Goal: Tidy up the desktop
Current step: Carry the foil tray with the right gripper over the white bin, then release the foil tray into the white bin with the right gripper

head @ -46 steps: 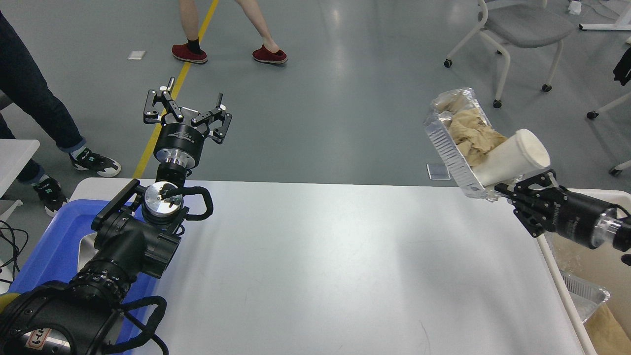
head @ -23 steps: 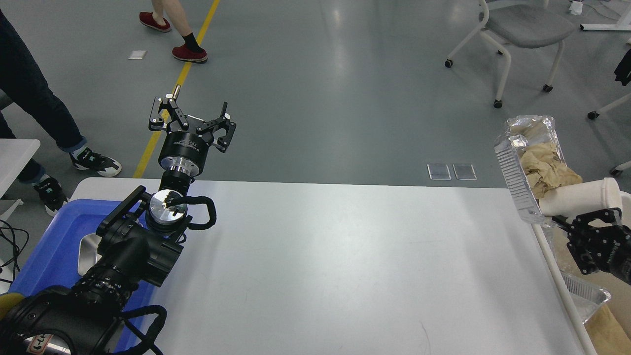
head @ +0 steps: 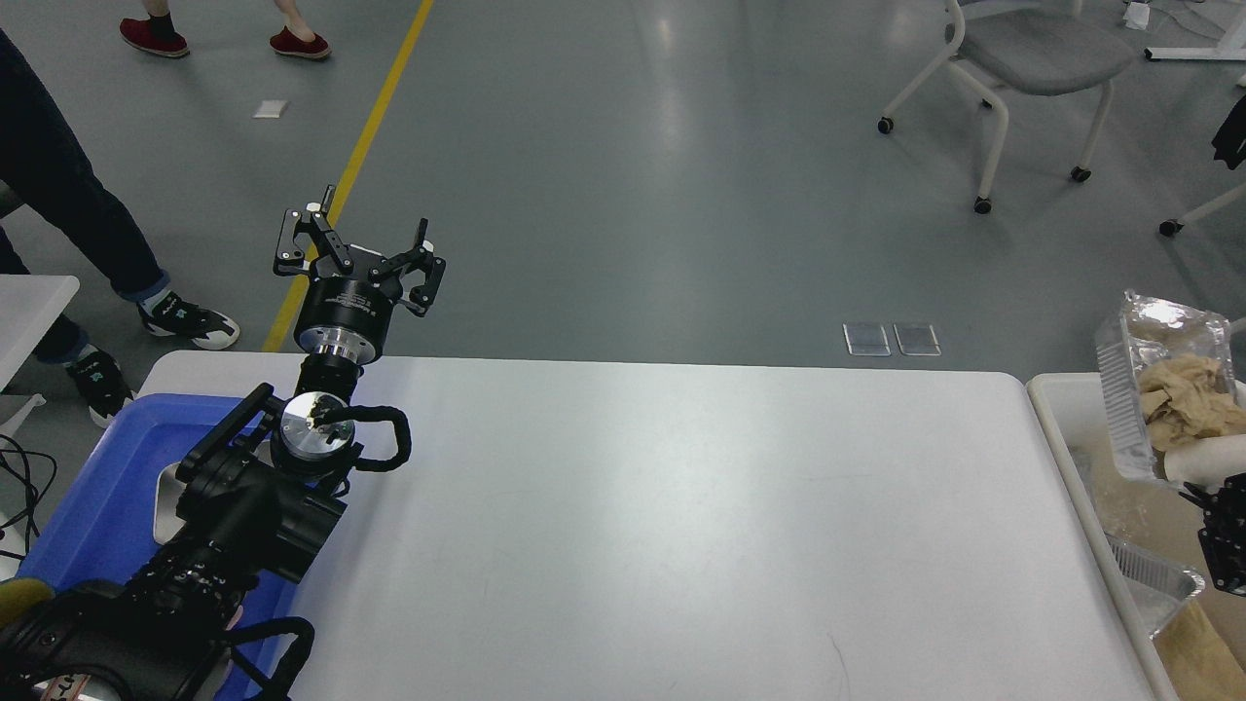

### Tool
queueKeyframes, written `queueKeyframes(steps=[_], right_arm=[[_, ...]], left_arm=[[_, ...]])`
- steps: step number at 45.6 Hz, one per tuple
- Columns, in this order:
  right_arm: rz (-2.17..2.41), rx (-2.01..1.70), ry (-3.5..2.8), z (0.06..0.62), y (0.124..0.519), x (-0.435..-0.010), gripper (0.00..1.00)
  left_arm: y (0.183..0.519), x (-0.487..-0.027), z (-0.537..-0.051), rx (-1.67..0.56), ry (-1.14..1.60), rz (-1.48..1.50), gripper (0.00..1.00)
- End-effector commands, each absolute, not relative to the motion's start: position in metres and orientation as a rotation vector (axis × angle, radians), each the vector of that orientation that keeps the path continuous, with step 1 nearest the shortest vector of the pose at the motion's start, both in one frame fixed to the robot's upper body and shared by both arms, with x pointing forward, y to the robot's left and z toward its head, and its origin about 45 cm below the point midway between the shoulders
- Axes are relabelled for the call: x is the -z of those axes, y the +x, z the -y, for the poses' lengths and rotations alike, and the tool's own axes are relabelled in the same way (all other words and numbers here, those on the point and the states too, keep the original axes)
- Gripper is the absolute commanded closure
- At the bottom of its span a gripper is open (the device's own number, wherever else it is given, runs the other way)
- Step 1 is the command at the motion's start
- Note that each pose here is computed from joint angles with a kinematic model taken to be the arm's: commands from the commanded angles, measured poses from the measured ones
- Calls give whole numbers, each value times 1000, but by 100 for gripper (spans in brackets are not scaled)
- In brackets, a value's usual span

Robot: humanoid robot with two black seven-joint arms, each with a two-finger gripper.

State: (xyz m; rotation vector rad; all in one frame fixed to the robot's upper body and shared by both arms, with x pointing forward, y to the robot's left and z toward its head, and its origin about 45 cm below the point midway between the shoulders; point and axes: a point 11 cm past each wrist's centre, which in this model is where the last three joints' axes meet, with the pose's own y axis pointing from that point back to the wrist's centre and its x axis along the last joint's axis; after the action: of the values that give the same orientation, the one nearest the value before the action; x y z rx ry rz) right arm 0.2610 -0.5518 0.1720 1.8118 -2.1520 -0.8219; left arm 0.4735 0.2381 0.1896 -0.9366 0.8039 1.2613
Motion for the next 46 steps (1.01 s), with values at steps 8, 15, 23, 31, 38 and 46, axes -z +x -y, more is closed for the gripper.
queueKeyframes(steps=[8, 15, 23, 31, 38, 46], right_arm=[[2339, 920, 1518, 586, 247, -160, 100], [2396, 946, 1408, 592, 242, -156, 100], [2438, 956, 1304, 598, 237, -154, 100], [2423, 962, 1303, 596, 235, -150, 100], [2416, 963, 1307, 594, 235, -150, 100], [2417, 960, 1321, 593, 238, -151, 14]], left_arm=[[475, -192, -244, -1263, -927, -788, 3], [473, -189, -239, -1256, -897, -785, 3], [473, -189, -239, -1255, -895, -785, 3], [473, -188, -237, -1253, -881, -783, 3], [473, -188, -236, -1250, -873, -783, 3], [472, -186, -231, -1242, -850, -782, 3]])
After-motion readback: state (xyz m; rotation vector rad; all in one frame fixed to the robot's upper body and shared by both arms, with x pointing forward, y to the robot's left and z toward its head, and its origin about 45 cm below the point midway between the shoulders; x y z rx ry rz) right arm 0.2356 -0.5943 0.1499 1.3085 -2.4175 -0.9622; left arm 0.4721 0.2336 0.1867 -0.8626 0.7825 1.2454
